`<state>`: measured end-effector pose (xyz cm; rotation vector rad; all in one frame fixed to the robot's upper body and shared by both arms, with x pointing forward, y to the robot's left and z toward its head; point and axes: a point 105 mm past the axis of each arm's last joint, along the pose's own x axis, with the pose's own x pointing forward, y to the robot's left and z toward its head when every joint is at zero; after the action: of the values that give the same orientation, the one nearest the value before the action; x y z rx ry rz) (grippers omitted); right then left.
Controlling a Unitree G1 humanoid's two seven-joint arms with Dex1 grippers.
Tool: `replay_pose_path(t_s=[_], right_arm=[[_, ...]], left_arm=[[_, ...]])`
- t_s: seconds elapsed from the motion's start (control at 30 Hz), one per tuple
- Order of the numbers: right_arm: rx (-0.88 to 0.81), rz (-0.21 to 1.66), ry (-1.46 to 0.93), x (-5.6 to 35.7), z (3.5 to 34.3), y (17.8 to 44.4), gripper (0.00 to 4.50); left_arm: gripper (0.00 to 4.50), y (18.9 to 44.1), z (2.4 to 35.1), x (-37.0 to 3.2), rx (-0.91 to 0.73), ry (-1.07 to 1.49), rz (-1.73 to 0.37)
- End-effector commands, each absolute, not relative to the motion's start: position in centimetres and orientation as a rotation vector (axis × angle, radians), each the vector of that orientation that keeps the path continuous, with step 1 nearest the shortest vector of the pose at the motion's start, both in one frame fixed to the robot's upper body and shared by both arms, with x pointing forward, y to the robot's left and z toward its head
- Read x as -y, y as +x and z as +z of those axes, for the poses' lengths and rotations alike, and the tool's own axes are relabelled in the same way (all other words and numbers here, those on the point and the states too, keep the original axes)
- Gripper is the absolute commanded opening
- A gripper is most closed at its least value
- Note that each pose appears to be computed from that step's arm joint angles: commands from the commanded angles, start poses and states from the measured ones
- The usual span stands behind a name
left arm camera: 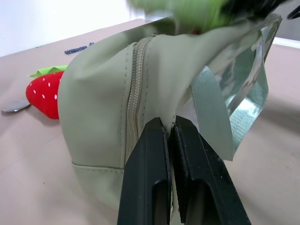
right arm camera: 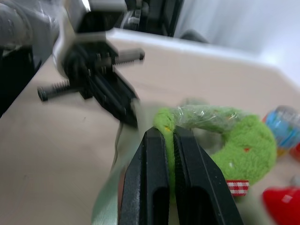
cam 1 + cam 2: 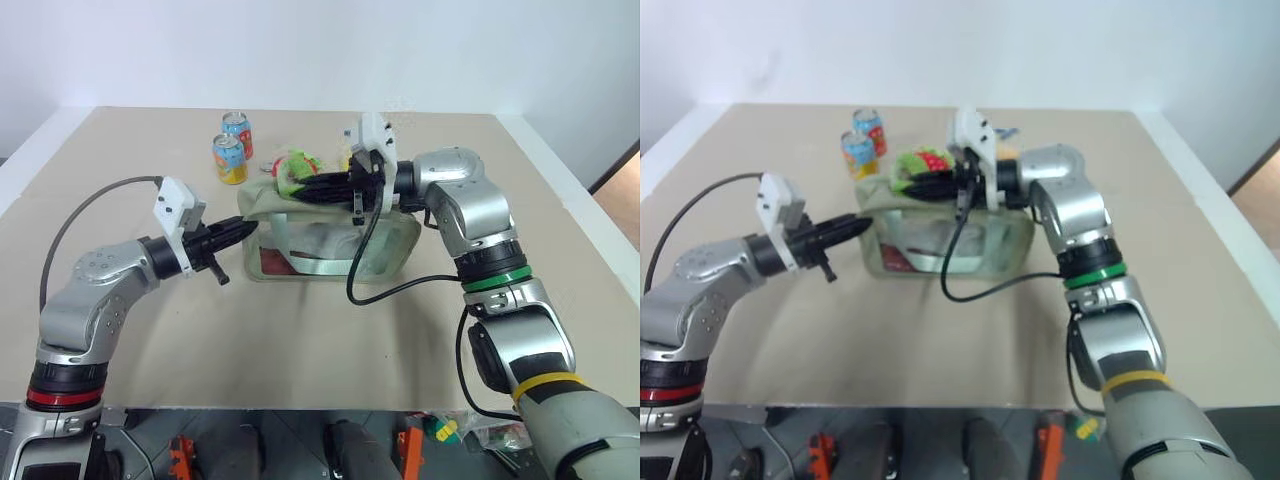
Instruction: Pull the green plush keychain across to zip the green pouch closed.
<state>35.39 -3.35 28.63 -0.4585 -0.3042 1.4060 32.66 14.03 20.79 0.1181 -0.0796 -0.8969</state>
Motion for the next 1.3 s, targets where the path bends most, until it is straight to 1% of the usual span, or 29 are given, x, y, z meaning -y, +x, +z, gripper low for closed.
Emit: replay_pose_path(t_s=[0.03,0.13,0.33,0.47,0.57,0.67,0.9,1.0,1.13,1.3], right_arm=[[0.497,1.286,-0.506,5.2,32.2,34.8,0.08],[0.522,1.209,-0.545,7.2,32.8,34.9,0.08],[0.53,1.107,-0.598,10.2,33.1,34.8,0.08],[0.532,1.046,-0.613,11.7,33.6,34.9,0.08],[0.546,1.018,-0.616,12.0,33.8,34.8,0.08],[0.532,1.004,-0.627,12.4,33.6,34.9,0.08],[0.461,0.853,-0.708,17.1,33.4,35.5,0.08],[0.4,0.773,-0.758,19.8,32.7,35.7,0.08],[0.285,0.691,-0.86,22.9,30.7,35.7,0.08],[0.191,0.649,-0.876,24.1,28.0,35.6,0.08]], left_arm=[[0.0,32.8,22.2,-13.0,0.142,0.126,-0.901],[0.0,33.3,22.9,-12.8,0.167,0.114,-0.869],[0.0,33.6,23.0,-12.0,0.17,0.096,-0.859],[0.0,33.8,22.6,-11.7,0.156,0.098,-0.85],[0.0,33.9,22.5,-11.5,0.156,0.092,-0.854],[0.0,34.1,22.5,-11.6,0.154,0.089,-0.843],[0.0,33.9,22.4,-12.0,0.159,0.105,-0.815],[0.0,33.7,22.3,-12.0,0.16,0.112,-0.808],[0.0,33.5,22.0,-12.0,0.156,0.122,-0.792],[0.0,33.5,22.0,-12.1,0.159,0.129,-0.776]])
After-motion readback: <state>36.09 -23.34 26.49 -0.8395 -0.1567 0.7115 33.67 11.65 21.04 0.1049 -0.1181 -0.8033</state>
